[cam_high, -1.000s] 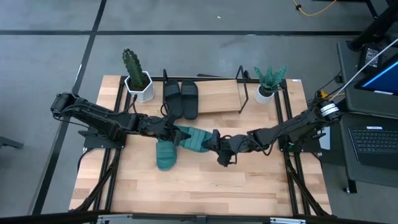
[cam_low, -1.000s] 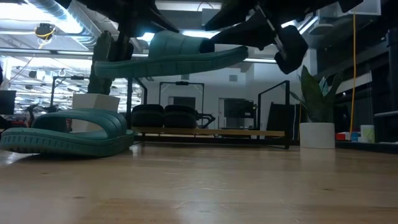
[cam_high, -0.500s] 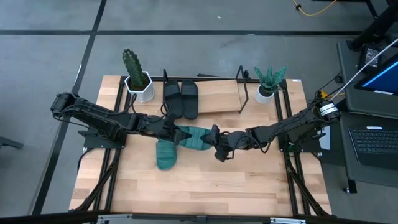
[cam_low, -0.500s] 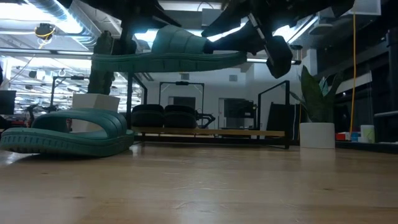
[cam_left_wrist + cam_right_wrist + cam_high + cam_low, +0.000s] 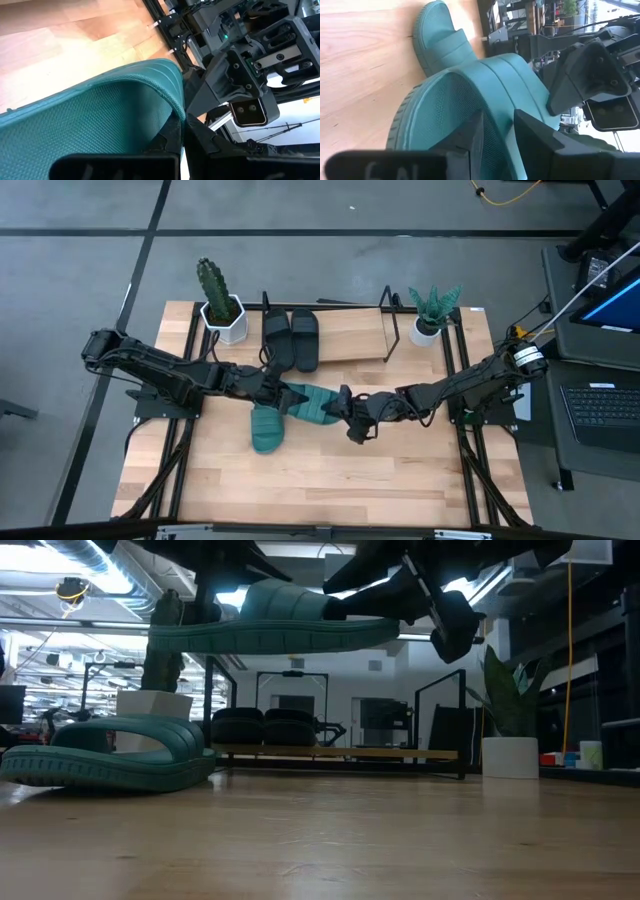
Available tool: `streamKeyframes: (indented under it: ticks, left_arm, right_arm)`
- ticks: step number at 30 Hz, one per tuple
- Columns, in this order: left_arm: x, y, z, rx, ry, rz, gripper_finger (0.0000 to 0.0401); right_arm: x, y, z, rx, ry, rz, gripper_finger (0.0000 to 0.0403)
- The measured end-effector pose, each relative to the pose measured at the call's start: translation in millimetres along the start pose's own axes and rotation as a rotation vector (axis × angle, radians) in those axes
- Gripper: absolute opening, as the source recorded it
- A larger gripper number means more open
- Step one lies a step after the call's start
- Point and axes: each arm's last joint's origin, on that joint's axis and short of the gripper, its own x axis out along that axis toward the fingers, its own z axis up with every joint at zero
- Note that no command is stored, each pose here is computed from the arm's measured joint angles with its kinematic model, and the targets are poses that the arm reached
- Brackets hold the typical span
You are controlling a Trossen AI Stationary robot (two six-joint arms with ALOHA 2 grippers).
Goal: Pick and place slides into the shelf
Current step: Put the left green slide on the shelf
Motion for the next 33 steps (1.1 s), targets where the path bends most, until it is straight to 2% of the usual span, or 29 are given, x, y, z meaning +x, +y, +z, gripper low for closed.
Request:
streamKeyframes:
  ticks: [9,19,24,30,33]
  left_arm:
    - [0.0,0.2,0.1,0.002,-0.006,0.003,0.0]
    - [0.0,0.2,0.3,0.041,-0.01,0.006,0.0]
    - [0.0,0.4,0.7,0.09,-0.021,0.012,0.0002]
    - [0.0,0.8,1.3,0.15,-0.046,0.028,0.0038]
    - [-0.1,1.0,1.8,0.218,-0.058,0.039,0.0059]
  right_arm:
    - [0.0,-1.1,0.4,0.005,-0.005,-0.014,0.0104]
    - [-0.2,-1.7,1.0,0.008,-0.012,-0.019,0.003]
    - [-0.1,-1.7,0.9,0.029,-0.01,-0.02,0.0008]
    - [-0.1,-2.3,0.8,0.063,-0.009,-0.025,0.0004]
    - [-0.1,-2.3,0.6,0.065,-0.005,-0.026,0.0003]
